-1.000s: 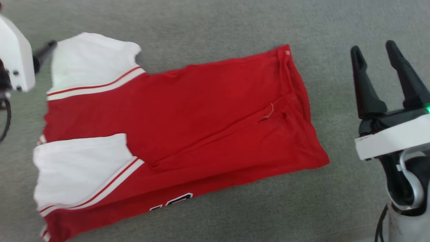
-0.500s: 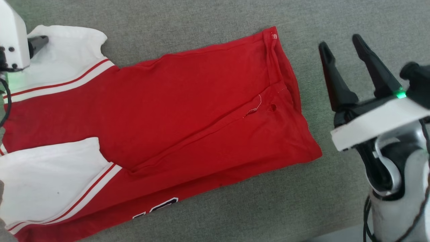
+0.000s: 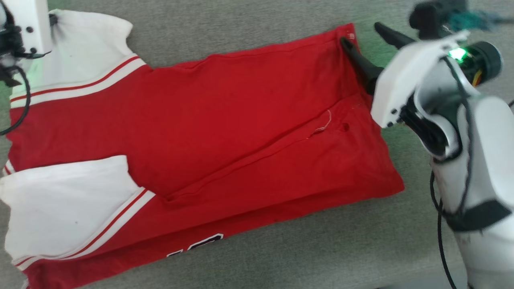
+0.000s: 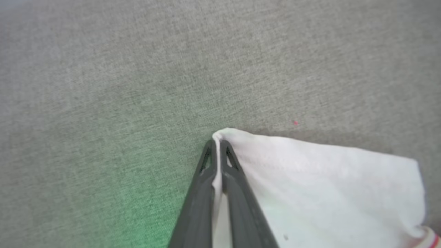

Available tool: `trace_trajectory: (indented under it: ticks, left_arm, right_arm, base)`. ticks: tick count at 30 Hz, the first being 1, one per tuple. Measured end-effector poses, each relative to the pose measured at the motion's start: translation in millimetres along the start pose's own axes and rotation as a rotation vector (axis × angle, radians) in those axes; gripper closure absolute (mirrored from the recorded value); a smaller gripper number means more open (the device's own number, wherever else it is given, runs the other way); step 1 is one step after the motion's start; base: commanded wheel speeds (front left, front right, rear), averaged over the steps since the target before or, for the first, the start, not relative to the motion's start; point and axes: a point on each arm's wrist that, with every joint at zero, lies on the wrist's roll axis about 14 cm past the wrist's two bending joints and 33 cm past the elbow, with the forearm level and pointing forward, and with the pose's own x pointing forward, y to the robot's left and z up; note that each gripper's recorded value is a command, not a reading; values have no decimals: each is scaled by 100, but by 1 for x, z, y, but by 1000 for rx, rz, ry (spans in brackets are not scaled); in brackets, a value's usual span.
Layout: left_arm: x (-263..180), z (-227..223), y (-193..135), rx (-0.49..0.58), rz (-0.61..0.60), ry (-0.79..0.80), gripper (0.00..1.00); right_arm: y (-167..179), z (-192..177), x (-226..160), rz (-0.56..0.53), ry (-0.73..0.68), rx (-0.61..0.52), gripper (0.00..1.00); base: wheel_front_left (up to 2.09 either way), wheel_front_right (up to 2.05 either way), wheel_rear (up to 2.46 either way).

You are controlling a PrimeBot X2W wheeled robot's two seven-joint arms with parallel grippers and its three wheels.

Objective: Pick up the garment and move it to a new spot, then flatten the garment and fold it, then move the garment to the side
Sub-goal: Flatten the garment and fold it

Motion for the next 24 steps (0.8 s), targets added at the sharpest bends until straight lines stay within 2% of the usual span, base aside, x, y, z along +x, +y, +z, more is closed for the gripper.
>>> trace_trajectory:
  ticks: [8,9,10,11,15,24]
  left_arm:
    - [-2,1,1,-8,-6,-26,100]
    - [-2,1,1,-10,-5,-29,100]
    - [-3,1,2,-11,-5,-33,100]
    - [-4,1,3,-15,-3,-38,100]
    - [-13,5,5,-19,0,-82,100]
    - [-63,18,11,16,3,-170,100]
  right_arm:
    - [10,-31,29,43,293,-89,0]
    - [10,-32,30,48,321,-91,20]
    - [12,-33,30,55,344,-100,97]
    - [12,-33,31,57,361,-111,100]
    - [13,-29,30,68,368,-125,100]
    - [7,-3,11,50,243,-164,100]
  base:
    - [0,0,0]
    - [0,0,0]
    - [0,0,0]
    - [0,0,0]
    - [0,0,0]
    - [0,0,0]
